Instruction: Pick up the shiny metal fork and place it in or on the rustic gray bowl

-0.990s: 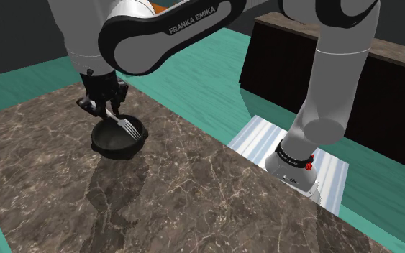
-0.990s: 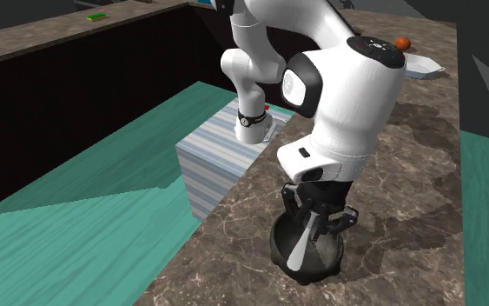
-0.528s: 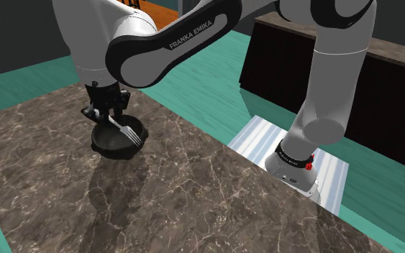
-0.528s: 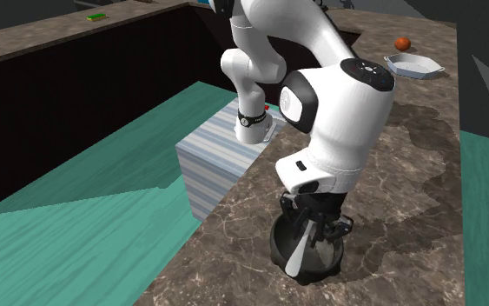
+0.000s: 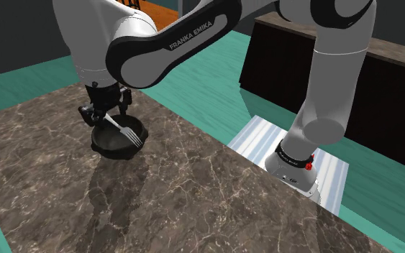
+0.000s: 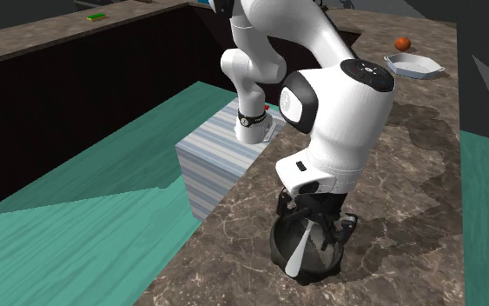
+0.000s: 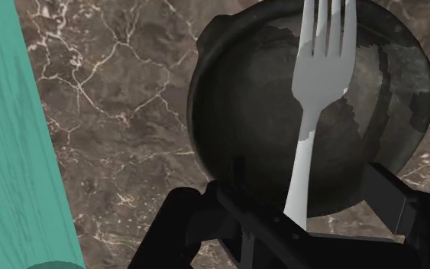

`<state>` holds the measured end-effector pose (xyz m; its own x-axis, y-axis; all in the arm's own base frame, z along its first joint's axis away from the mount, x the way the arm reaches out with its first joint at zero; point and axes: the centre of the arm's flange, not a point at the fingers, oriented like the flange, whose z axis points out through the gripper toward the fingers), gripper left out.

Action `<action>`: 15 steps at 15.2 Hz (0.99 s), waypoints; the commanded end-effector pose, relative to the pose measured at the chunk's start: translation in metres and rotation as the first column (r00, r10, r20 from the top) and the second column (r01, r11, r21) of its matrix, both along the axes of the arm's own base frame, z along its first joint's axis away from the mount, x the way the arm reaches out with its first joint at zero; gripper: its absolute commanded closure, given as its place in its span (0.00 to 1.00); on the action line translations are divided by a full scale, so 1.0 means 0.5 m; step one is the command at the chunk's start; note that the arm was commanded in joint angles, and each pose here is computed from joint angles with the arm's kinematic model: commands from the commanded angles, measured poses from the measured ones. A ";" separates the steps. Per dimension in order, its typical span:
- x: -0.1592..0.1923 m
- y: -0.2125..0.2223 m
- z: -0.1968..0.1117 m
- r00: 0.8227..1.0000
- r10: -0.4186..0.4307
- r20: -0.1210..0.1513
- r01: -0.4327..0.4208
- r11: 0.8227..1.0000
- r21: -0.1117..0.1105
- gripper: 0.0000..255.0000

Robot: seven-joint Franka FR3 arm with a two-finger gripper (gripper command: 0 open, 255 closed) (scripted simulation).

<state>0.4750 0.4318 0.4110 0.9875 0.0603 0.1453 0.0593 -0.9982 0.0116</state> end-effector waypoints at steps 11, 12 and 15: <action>-0.015 0.000 0.099 1.000 0.000 0.000 0.000 1.000 0.000 0.00; -0.015 0.000 0.099 1.000 0.000 0.000 0.000 1.000 0.000 0.00; -0.015 0.000 0.099 1.000 0.000 0.000 0.000 1.000 0.000 0.00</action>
<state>0.4677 0.4319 0.4604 0.9875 0.0603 0.1453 0.0593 -0.9982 0.0116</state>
